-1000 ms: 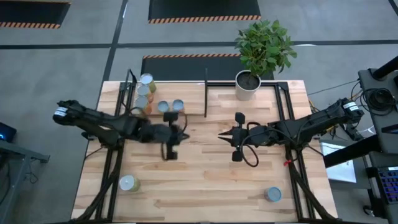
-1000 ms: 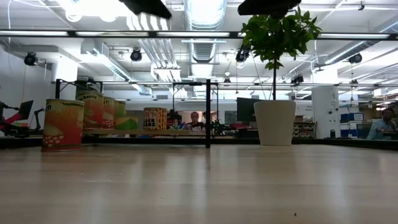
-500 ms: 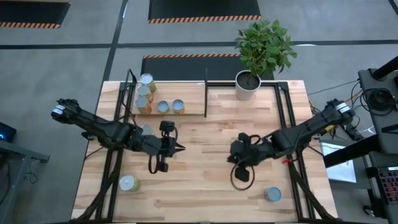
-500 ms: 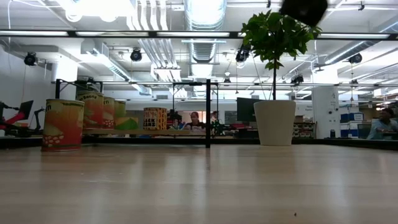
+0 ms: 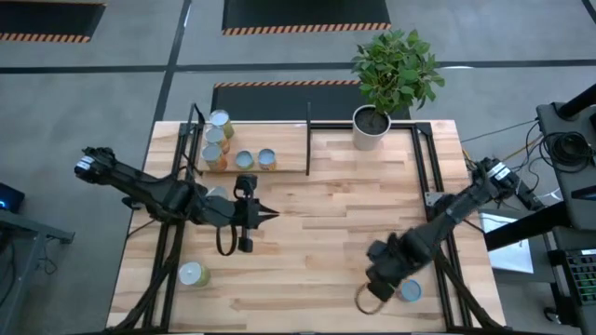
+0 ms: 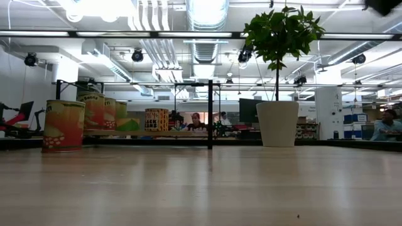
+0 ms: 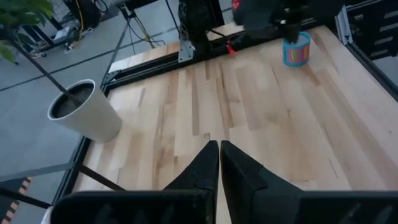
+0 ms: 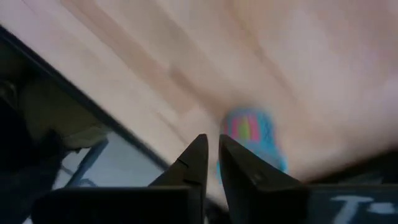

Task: Pick and place cans onto a shelf
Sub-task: Put the small blue corn can on the shelf

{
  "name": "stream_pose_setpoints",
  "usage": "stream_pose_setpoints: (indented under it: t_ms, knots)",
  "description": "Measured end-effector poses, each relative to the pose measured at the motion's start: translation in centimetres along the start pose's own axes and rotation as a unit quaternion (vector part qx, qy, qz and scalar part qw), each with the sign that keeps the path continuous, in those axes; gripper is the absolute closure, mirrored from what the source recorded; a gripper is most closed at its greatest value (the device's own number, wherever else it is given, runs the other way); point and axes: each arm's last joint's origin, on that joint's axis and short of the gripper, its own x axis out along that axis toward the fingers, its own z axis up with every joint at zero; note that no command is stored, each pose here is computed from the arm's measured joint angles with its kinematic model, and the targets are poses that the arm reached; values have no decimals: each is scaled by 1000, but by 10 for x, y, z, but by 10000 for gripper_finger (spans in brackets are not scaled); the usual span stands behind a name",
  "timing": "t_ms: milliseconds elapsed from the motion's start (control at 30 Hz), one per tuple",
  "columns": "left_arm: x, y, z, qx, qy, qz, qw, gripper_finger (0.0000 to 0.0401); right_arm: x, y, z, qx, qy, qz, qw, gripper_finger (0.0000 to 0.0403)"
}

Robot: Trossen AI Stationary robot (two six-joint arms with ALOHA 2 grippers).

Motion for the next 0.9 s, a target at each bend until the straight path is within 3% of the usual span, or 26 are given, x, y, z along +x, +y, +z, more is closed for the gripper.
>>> stream_pose_setpoints:
  t_ms: [300, 500, 667, 900]
  knots:
    - [1, -1, -2, -8, 9, -1, 1000, 401, 35, -12, -69, 98, 13, -14, 995, 394]
    - [1, -1, -2, -8, 5, 0, 1000, 401, 47, -22, -82, 126, -7, -34, 991, 381]
    - [1, 0, 0, -5, -3, 0, 1000, 401, 46, -22, -83, 137, -8, -34, 990, 321]
    - [1, -1, 0, 0, -3, 0, 1000, 401, 47, -23, -82, 156, -15, -37, 987, 181]
